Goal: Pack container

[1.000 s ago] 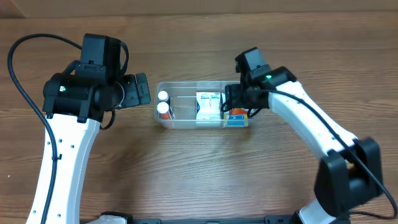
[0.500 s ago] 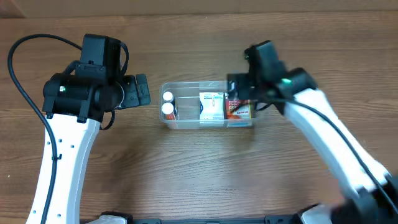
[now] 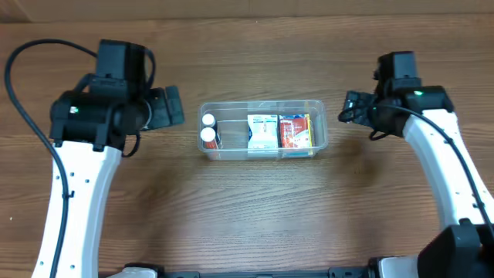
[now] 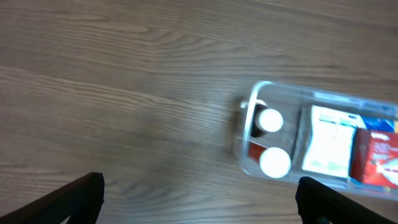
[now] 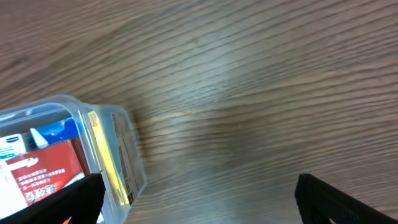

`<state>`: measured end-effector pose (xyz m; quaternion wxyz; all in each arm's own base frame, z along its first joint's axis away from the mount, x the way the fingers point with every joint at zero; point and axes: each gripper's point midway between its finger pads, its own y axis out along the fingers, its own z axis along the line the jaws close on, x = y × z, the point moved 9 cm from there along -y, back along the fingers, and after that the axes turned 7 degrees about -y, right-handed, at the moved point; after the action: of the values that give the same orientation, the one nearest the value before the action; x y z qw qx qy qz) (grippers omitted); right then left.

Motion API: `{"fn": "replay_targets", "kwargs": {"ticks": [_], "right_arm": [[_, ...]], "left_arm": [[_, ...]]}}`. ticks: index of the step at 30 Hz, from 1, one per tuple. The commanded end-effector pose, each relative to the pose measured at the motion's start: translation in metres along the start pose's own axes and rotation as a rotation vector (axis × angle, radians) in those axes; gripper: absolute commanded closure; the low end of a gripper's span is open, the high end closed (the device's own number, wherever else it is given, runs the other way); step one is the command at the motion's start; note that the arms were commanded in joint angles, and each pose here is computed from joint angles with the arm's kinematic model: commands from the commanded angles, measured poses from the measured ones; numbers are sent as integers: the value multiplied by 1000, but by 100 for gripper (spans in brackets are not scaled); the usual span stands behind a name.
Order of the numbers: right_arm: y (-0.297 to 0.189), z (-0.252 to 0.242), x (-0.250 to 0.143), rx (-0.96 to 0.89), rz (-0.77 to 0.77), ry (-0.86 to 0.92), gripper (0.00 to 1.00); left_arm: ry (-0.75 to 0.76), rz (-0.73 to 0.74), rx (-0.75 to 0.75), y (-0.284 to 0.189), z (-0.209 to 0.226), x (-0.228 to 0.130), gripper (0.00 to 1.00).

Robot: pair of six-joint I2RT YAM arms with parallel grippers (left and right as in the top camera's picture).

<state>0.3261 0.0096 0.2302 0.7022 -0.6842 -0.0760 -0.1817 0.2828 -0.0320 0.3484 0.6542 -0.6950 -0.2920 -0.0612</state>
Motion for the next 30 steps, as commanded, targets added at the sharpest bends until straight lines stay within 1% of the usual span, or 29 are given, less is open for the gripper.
{"fn": "replay_targets", "kwargs": {"ticks": [1, 4, 7, 8, 9, 10, 12, 13, 15, 16, 20, 22, 28, 30], "right_arm": [[-49, -9, -4, 65, -130, -2, 0], [-98, -11, -21, 88, -283, -28, 0], [-127, -15, -56, 121, -421, -38, 0], [-132, -16, -73, 141, -466, -43, 0], [-135, -18, -96, 168, -523, -50, 0], [-137, -18, -112, 192, -557, -58, 0], [-137, -18, -147, 272, -613, -61, 0], [-137, -18, -155, 286, -619, -55, 0], [-141, -19, -161, 299, -637, -52, 0], [-141, -19, -161, 299, -638, -52, 0], [-139, -19, -164, 295, -613, -50, 0], [-137, -19, -166, 293, -595, -48, 0], [-136, -19, -167, 292, -586, -47, 0], [-136, -24, -168, 243, -603, -44, 0]], "left_arm": [[-10, 27, -40, -1, 13, 5, 0], [12, -14, -59, -15, 17, 0, 0], [9, -112, -99, -32, 28, -25, 0], [8, -160, -122, -35, 34, -38, 0], [11, -228, -151, -36, 43, -63, 0], [9, -269, -167, -36, 50, -78, 0], [-62, -346, -212, -28, 65, -118, 0], [-81, -352, -218, -23, 70, -130, 0], [-89, -375, -211, -16, 76, -143, 0], [-87, -359, -204, -12, 78, -148, 0], [-82, -196, -130, -1, 87, -172, 0], [-80, -165, -117, 0, 89, -176, 0], [-80, -157, -113, 0, 89, -177, 0], [-80, -157, -114, 0, 89, -177, 0]]}}
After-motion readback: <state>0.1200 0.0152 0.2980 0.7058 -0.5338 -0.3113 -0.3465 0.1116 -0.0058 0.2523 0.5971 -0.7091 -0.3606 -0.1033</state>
